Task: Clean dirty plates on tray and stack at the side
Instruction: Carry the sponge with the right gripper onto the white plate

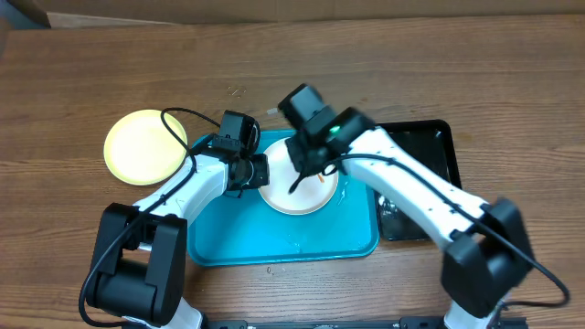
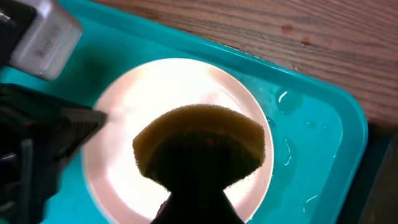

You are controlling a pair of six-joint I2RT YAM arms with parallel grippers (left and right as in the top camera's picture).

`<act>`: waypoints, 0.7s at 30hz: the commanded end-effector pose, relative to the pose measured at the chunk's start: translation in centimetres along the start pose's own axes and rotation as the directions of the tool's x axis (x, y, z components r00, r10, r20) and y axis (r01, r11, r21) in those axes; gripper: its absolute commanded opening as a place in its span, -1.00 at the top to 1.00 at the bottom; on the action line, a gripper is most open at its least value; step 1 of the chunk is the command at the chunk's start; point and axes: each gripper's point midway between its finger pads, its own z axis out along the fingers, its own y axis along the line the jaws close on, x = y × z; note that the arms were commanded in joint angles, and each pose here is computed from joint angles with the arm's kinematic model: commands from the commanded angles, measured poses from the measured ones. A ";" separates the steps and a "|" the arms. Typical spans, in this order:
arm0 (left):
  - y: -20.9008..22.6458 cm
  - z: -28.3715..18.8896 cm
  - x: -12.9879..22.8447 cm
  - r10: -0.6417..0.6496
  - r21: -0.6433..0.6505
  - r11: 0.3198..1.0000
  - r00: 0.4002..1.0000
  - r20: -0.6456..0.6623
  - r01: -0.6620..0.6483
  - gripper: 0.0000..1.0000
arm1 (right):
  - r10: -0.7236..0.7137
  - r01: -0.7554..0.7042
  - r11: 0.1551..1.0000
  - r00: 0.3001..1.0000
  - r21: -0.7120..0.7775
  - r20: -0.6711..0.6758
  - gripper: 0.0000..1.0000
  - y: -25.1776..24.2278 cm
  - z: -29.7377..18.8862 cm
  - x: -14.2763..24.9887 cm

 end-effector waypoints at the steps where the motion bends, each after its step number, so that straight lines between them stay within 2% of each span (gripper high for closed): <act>1: -0.2 0.0 -0.4 0.009 0.006 1.000 1.000 0.002 -0.009 0.88 | -0.015 0.018 0.989 1.000 0.143 -0.021 0.92 -1.9 2.5 0.5; 9: -0.2 0.0 -0.4 0.009 0.005 1.000 1.000 0.002 -0.009 0.88 | -0.019 0.034 0.986 0.996 0.164 -0.091 0.92 -2.0 6.2 1.9; 11: -0.2 0.0 -0.4 0.009 0.006 1.000 1.000 0.002 -0.009 0.88 | -0.019 0.035 0.986 0.995 0.165 -0.097 0.76 -2.0 6.4 2.0; 15: -0.2 0.0 -0.3 0.009 0.005 1.000 1.000 0.002 -0.009 0.88 | -0.019 0.036 0.985 0.995 0.166 -0.101 0.10 -2.0 6.4 2.1; 16: -0.2 0.0 -0.3 0.009 0.005 1.000 1.000 0.002 -0.009 0.88 | -0.019 0.036 0.985 0.995 0.166 -0.102 0.00 -2.0 6.4 2.2; 18: -0.2 0.0 -0.4 0.009 0.005 1.000 1.000 0.002 -0.009 0.88 | 0.007 0.010 0.986 0.994 0.168 -0.105 -0.12 -2.0 6.4 2.3; 21: -0.2 0.0 -0.4 0.009 0.005 1.000 1.000 0.002 -0.009 0.87 | 0.056 -0.035 0.986 0.991 0.164 -0.126 -0.13 -1.9 6.3 3.0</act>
